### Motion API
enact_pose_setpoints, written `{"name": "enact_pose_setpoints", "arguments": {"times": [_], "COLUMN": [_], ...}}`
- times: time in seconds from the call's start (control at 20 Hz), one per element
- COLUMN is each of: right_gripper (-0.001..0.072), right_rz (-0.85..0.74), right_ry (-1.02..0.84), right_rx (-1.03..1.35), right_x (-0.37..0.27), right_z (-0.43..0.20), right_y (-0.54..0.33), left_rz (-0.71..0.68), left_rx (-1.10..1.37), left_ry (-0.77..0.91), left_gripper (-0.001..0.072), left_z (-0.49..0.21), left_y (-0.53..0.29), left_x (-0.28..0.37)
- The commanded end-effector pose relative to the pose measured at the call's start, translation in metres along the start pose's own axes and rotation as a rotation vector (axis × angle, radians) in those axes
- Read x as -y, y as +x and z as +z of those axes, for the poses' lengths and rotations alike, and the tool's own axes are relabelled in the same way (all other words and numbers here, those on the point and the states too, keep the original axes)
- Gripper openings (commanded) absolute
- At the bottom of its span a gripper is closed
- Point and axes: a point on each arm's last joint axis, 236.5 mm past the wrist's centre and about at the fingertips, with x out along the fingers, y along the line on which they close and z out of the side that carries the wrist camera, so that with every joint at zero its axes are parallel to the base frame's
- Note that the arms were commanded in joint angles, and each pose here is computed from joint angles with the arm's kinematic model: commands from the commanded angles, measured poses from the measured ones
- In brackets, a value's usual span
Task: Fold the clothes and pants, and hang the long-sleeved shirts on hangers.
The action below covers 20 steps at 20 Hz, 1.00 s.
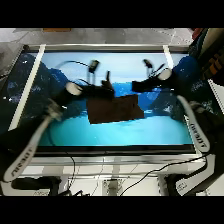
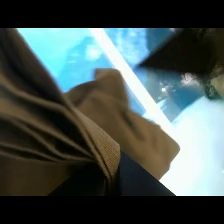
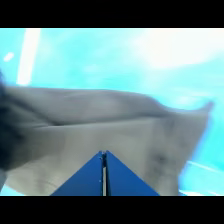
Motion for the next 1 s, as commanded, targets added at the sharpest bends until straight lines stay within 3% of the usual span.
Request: {"name": "enact_pose_setpoints", "arguments": {"times": [0.0,0.1,0.15,0.2,0.25,0.3,0.6,0.7,0.85,0.9,0.95], "right_gripper": [0.0014,0.0014,0.0014,0.0014,0.0015,0.0014,0.0013,0.0013,0.0013,0.0015,0.0116], "right_rz": [-0.101,-0.132,-0.152,-0.173,-0.188,-0.207,-0.297,-0.166,0.246,0.299,0.308], "right_ry": [0.076,0.118,0.130,0.138,0.142,0.138,0.063,0.034,0.043,0.091,0.129], "right_rx": [0.007,0.005,0.005,0.005,0.006,0.008,-0.084,-0.148,-0.123,-0.088,-0.069], "right_x": [0.067,0.094,0.106,0.116,0.124,0.131,0.166,0.156,0.095,0.088,0.088], "right_z": [0.001,-0.003,-0.005,-0.006,-0.007,-0.007,-0.029,-0.051,-0.068,-0.066,-0.065], "right_y": [-0.060,-0.073,-0.078,-0.082,-0.086,-0.088,-0.078,-0.051,-0.016,-0.008,0.001], "left_rz": [0.018,0.004,0.001,-0.006,-0.013,-0.014,0.025,0.050,0.076,0.084,0.088], "left_rx": [0.053,0.044,0.043,0.040,0.043,0.049,0.146,0.191,0.248,0.262,0.270], "left_ry": [0.073,0.097,0.103,0.107,0.111,0.113,0.233,0.262,0.253,0.251,0.249], "left_gripper": [0.0011,0.0012,0.0087,0.0318,0.0636,0.0699,0.0698,0.0698,0.0697,0.0697,0.0697], "left_z": [-0.023,-0.038,-0.042,-0.044,-0.043,-0.040,0.012,0.034,0.060,0.066,0.070], "left_y": [0.055,0.069,0.073,0.074,0.072,0.070,0.029,0.010,-0.015,-0.021,-0.025], "left_x": [0.047,0.068,0.074,0.079,0.083,0.085,0.079,0.071,0.060,0.056,0.054]}}
